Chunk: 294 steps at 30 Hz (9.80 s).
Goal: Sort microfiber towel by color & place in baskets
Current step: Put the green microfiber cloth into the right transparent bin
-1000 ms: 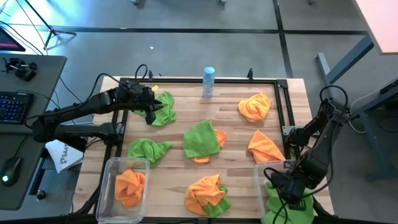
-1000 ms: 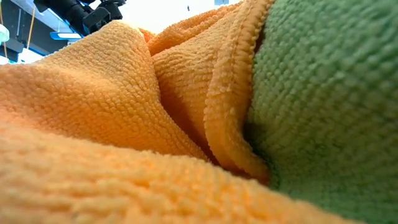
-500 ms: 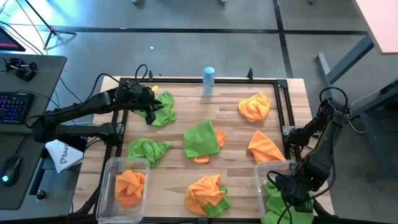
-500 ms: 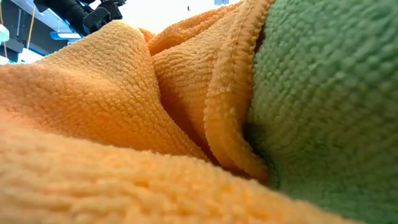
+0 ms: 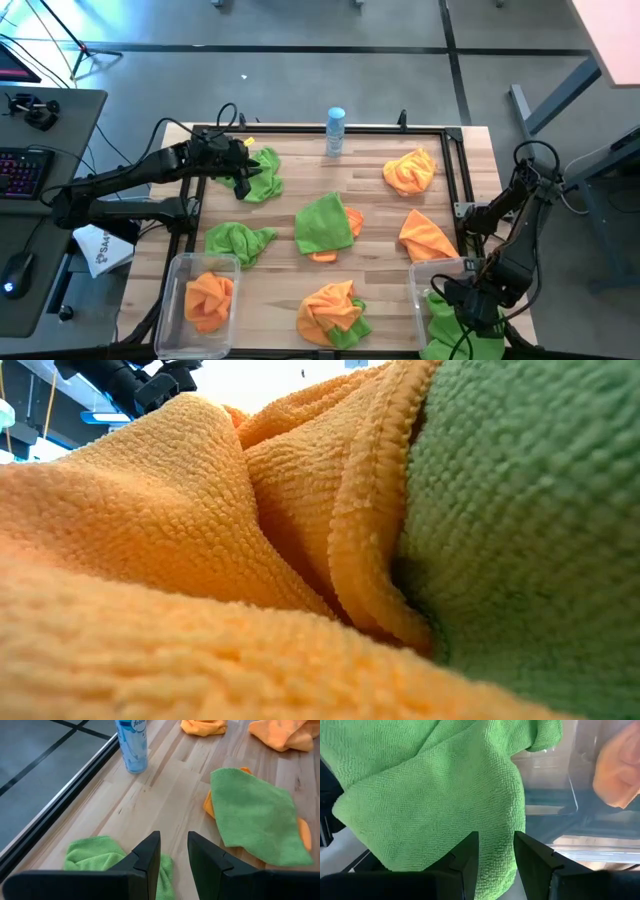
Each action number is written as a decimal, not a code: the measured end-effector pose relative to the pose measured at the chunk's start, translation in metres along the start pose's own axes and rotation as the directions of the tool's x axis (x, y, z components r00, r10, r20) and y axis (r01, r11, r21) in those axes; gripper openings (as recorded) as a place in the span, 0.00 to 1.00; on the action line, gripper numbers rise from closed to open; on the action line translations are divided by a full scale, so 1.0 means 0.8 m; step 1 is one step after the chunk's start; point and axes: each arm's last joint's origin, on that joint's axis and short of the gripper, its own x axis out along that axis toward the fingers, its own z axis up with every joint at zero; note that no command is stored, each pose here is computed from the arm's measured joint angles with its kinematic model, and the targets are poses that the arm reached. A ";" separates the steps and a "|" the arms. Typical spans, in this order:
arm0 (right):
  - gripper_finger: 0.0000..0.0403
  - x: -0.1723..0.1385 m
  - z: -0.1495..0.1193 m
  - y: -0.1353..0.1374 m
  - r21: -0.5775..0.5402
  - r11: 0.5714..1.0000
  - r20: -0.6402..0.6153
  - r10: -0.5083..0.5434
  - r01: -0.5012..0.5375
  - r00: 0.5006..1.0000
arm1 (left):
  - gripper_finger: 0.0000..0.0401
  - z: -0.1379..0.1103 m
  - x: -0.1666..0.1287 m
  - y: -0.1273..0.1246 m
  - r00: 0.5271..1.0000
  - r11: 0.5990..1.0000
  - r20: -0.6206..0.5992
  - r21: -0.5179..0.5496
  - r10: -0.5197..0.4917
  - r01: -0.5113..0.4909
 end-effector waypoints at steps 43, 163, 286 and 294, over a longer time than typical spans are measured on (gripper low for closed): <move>0.00 0.010 0.015 -0.012 0.231 0.958 0.307 -0.238 0.171 0.921 | 0.22 0.000 0.000 0.000 1.000 1.000 0.000 -0.001 0.004 -0.004; 0.00 0.041 0.039 0.056 0.640 0.725 0.188 0.173 -0.254 0.967 | 0.22 0.000 0.000 0.000 1.000 1.000 -0.001 0.000 0.004 -0.004; 0.35 -0.033 0.043 0.004 0.596 0.794 0.441 -0.452 0.124 0.775 | 0.22 0.000 0.000 0.001 1.000 0.997 0.000 -0.079 0.026 -0.026; 0.28 -0.067 0.097 -0.030 0.661 0.747 0.664 -0.626 0.072 0.408 | 0.22 0.003 0.000 0.001 0.999 0.996 0.021 -0.081 0.026 -0.024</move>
